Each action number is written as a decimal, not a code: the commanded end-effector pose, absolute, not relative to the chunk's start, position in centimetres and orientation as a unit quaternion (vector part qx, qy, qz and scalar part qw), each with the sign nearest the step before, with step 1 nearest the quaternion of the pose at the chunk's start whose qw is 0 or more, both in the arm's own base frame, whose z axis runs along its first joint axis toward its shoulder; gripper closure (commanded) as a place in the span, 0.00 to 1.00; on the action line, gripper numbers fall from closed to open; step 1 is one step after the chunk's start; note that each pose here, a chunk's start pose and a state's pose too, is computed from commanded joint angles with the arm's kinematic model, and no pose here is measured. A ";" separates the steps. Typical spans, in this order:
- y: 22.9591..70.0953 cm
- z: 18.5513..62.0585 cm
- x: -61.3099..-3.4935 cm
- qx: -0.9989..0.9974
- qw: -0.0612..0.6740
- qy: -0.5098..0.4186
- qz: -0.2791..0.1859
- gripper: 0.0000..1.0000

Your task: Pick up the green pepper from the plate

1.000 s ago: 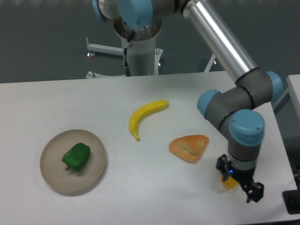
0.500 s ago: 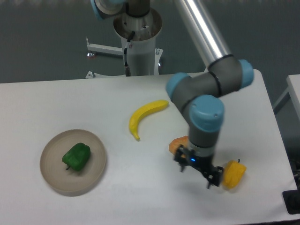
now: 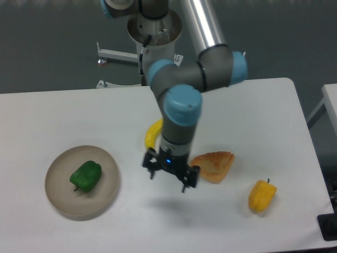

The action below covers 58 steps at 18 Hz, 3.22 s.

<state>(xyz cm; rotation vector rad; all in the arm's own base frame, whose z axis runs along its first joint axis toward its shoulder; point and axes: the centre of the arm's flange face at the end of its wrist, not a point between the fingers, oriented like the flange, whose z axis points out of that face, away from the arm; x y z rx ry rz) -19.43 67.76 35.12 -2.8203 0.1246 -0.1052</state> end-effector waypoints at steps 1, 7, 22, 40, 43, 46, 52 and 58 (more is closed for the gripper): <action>68.0 34.9 -18.1 -0.986 0.156 0.046 -0.040 0.00; 69.4 32.2 -10.2 -0.987 0.137 0.063 -0.061 0.00; 70.5 28.2 -4.4 -0.987 0.117 0.082 -0.073 0.00; 70.8 26.3 -2.9 -0.988 0.102 0.092 -0.072 0.15; 70.8 26.6 -2.9 -0.987 0.104 0.094 -0.072 0.41; 70.8 27.0 -2.9 -0.987 0.107 0.096 -0.071 0.53; 70.8 29.1 -3.3 -0.986 0.121 0.097 -0.066 0.63; 69.9 34.4 -9.7 -0.983 0.127 0.125 -0.046 0.63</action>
